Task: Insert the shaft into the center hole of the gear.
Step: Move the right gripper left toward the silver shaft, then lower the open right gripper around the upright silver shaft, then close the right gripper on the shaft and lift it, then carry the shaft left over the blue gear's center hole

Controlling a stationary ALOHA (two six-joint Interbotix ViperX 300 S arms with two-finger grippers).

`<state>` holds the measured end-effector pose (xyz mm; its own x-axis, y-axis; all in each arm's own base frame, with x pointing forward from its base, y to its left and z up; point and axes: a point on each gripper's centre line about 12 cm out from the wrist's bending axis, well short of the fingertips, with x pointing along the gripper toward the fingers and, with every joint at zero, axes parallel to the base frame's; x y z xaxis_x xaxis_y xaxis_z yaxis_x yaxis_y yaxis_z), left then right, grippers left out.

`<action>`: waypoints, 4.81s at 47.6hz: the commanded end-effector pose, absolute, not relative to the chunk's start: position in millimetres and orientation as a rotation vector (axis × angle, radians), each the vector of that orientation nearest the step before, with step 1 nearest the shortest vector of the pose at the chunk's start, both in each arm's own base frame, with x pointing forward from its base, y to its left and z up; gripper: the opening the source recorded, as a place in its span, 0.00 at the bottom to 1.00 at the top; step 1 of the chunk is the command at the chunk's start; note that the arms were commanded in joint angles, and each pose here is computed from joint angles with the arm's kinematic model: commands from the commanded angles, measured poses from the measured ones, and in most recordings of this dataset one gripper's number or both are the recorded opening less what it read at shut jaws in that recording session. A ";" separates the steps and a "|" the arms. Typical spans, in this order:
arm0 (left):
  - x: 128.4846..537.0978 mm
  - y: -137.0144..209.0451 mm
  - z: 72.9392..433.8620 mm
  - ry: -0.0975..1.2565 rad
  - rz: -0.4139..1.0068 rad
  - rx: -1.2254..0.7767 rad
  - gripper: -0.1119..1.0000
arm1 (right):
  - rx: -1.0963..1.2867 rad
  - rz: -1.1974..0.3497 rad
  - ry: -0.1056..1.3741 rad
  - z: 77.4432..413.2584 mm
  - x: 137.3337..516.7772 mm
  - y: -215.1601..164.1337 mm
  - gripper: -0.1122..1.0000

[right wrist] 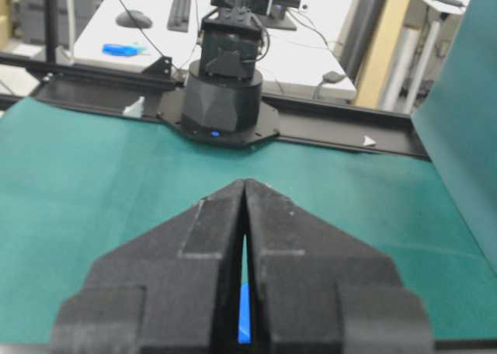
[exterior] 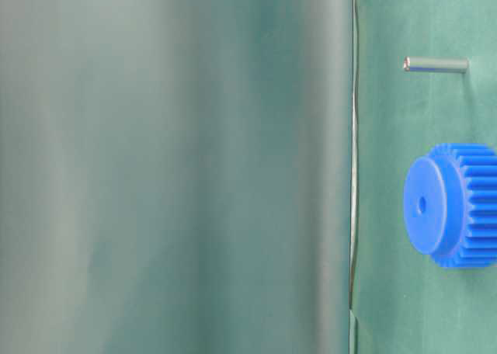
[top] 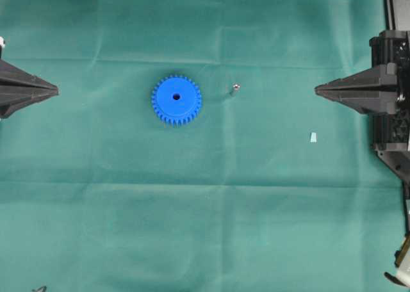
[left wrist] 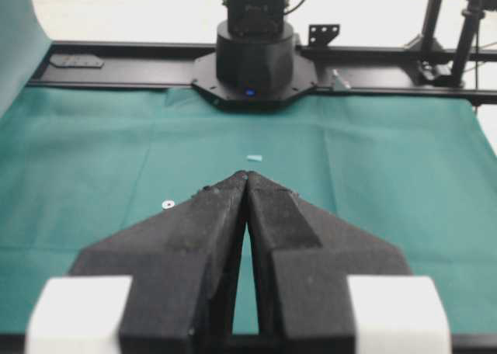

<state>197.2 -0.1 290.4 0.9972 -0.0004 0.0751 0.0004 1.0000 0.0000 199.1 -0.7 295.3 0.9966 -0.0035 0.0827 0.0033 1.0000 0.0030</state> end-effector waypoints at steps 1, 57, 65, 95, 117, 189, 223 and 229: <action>201.3 -1.6 301.6 -0.087 -0.009 0.018 0.10 | -0.009 -0.006 -0.077 295.7 200.7 -1.2 0.12; 201.1 -1.9 301.5 -0.077 -0.012 0.004 0.10 | 0.058 -0.209 0.315 237.0 279.3 -58.1 0.90; 201.1 -1.9 302.2 -0.078 -0.012 0.004 0.10 | 0.089 -0.233 0.397 204.9 292.0 -65.7 0.86; 201.4 -1.6 300.7 -0.071 -0.010 0.004 0.10 | 0.158 -0.314 0.538 128.7 308.0 -85.9 0.86; 201.7 -1.5 299.1 -0.058 -0.010 0.004 0.10 | 0.162 -0.317 0.573 111.4 319.8 -89.3 0.75; 201.7 -1.5 297.9 -0.043 -0.009 -0.001 0.10 | 0.167 -0.243 0.521 235.3 320.4 -73.2 0.24; 200.7 -1.5 299.7 -0.051 -0.009 0.003 0.10 | 0.150 -0.178 0.522 232.2 424.1 -67.5 0.24; 200.5 -1.5 300.7 -0.054 -0.009 0.003 0.10 | 0.150 -0.179 0.521 230.9 424.5 -67.6 0.24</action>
